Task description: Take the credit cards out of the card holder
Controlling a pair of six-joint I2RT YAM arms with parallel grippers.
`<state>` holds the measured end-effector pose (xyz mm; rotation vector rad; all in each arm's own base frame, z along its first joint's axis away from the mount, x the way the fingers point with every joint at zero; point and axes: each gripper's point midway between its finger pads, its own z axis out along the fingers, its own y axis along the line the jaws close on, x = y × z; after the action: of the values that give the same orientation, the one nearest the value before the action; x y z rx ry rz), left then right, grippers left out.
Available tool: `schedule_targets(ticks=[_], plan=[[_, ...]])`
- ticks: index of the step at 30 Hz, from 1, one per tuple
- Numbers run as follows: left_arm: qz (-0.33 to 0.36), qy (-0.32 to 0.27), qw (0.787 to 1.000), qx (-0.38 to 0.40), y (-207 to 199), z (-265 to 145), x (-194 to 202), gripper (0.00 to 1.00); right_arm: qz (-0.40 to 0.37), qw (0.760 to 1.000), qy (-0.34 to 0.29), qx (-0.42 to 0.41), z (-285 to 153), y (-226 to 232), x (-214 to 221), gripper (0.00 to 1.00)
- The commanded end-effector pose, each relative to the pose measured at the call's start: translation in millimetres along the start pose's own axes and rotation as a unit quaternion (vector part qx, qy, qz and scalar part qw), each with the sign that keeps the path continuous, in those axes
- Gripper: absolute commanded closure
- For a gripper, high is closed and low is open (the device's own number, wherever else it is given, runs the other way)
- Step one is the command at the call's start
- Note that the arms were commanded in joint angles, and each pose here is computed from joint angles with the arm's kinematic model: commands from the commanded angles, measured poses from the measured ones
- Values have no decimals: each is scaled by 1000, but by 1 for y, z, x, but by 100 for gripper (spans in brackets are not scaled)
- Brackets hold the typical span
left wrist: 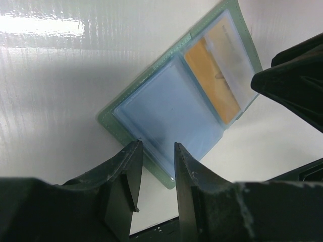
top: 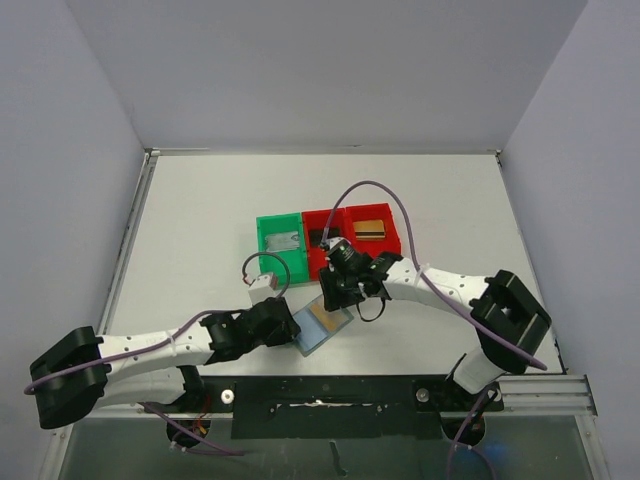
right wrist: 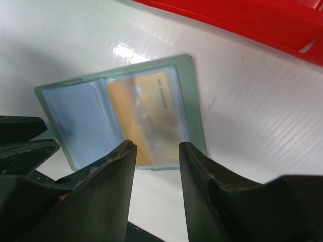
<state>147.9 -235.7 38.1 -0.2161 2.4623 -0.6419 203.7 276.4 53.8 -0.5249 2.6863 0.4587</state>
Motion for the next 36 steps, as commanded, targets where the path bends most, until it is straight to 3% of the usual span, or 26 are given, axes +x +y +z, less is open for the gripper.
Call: schedule_targets(ticks=[1, 9, 12, 16, 27, 33, 36], plan=[[4, 4, 1000, 23, -13, 1, 0, 70, -10, 1000, -13, -6, 5, 6, -13, 59], [9, 18, 1000, 19, -10, 9, 9, 71, -31, 999, 37, 22, 22, -1, 4, 59], [11, 21, 1000, 20, -10, 12, 10, 71, -45, 997, 51, 22, 26, 3, 10, 65], [11, 20, 1000, 20, -9, 14, 10, 73, -63, 996, 53, 17, 25, 13, 8, 81], [9, 11, 1000, 21, -10, 15, 5, 74, -71, 997, 25, 3, 9, 26, -2, 98], [14, 11, 1000, 26, -13, 15, 3, 75, -73, 997, -1, -37, -6, 40, -8, 95], [16, 9, 999, 28, -15, 15, 2, 75, -79, 995, -11, -66, -12, 49, -8, 89]])
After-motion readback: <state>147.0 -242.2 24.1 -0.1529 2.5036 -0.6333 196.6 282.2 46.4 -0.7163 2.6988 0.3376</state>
